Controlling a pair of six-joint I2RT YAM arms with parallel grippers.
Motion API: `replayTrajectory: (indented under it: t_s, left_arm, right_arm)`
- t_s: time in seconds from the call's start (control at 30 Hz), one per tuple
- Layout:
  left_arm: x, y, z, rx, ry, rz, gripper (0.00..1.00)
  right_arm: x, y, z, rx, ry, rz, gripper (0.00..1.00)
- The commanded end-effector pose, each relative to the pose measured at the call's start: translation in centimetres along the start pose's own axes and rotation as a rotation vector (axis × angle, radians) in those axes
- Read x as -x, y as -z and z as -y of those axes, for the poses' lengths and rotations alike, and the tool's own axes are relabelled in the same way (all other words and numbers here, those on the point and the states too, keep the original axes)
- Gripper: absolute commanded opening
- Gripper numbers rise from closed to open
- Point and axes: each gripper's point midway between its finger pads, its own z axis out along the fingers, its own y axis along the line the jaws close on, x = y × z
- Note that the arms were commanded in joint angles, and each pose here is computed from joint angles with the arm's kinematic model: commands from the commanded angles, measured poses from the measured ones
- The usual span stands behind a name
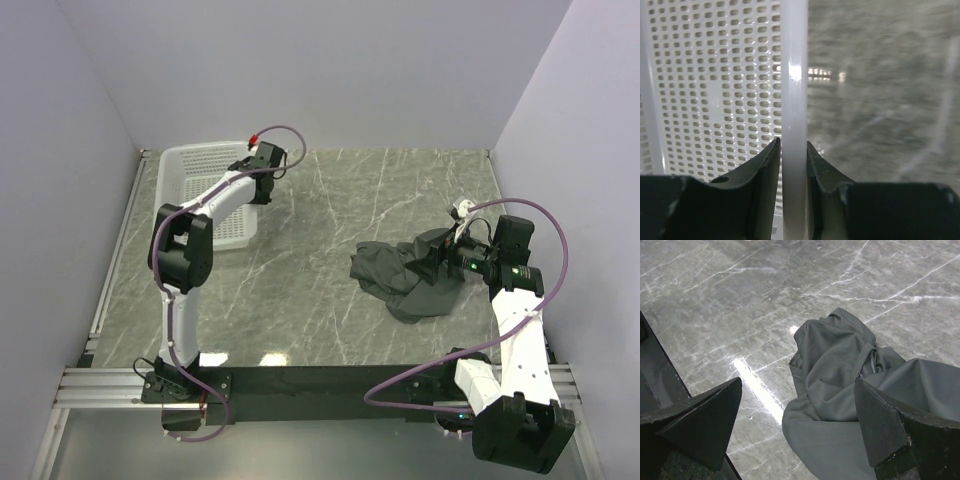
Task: Fold and stack the t-shirts
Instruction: Flatten the tshirt out
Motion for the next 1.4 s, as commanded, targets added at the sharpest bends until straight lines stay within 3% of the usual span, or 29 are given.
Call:
replayTrajectory:
  t_s: [0.0, 0.23, 0.37, 0.5, 0.67, 0.83, 0.9, 0.93, 0.97, 1.07, 1.23, 1.37]
  left_arm:
    - [0.4, -1.1, -4.6, 0.118, -0.059, 0.015, 0.31]
    - [2.4, -2.2, -9.5, 0.096, 0.040, 0.026, 0.42]
    - [3.0, -2.2, -10.7, 0.105, 0.074, 0.033, 0.65]
    - [4.4, -0.6, -10.7, 0.081, 0.109, 0.071, 0.76]
    - [8.4, 6.3, -10.2, 0.020, 0.141, 0.233, 0.86]
    - [9.6, 15.5, -8.1, -0.182, 0.172, 0.398, 0.92]
    - [7.3, 16.4, -7.0, -0.280, 0.165, 0.391, 0.94]
    - [7.9, 19.2, -7.3, -0.342, 0.186, 0.473, 0.95]
    - [5.2, 18.6, -5.9, -0.425, 0.157, 0.430, 0.96]
    - [2.2, 20.8, -4.5, -0.579, 0.128, 0.467, 0.96]
    - [-0.6, 23.5, -4.1, -0.676, 0.068, 0.542, 0.96]
    - [-1.2, 24.4, -4.0, -0.690, 0.048, 0.582, 0.96]
  right_arm:
    - [1.5, 0.3, -0.2, 0.017, 0.045, 0.033, 0.99]
    - [1.5, 0.3, -0.4, 0.031, 0.043, 0.037, 0.99]
    - [1.4, 0.3, -0.5, 0.031, 0.042, 0.035, 0.99]
    - [1.2, 0.2, -0.2, 0.020, 0.044, 0.026, 0.99]
    - [0.5, 0.2, 1.0, -0.029, 0.055, -0.005, 0.99]
    - [-0.6, -0.1, 3.7, -0.122, 0.042, -0.074, 0.98]
    - [-1.1, -0.2, 4.5, -0.130, 0.041, -0.133, 0.98]
    - [-1.4, -0.3, 4.8, -0.127, 0.042, -0.158, 0.97]
    - [-2.0, -0.3, 4.7, -0.122, 0.028, -0.199, 0.96]
    - [-2.6, -1.2, 5.9, -0.109, 0.035, -0.308, 0.93]
    - [-3.2, -4.3, 6.6, -0.104, 0.061, -0.448, 0.90]
    - [-4.1, -7.7, 7.7, -0.107, 0.005, -0.557, 0.78]
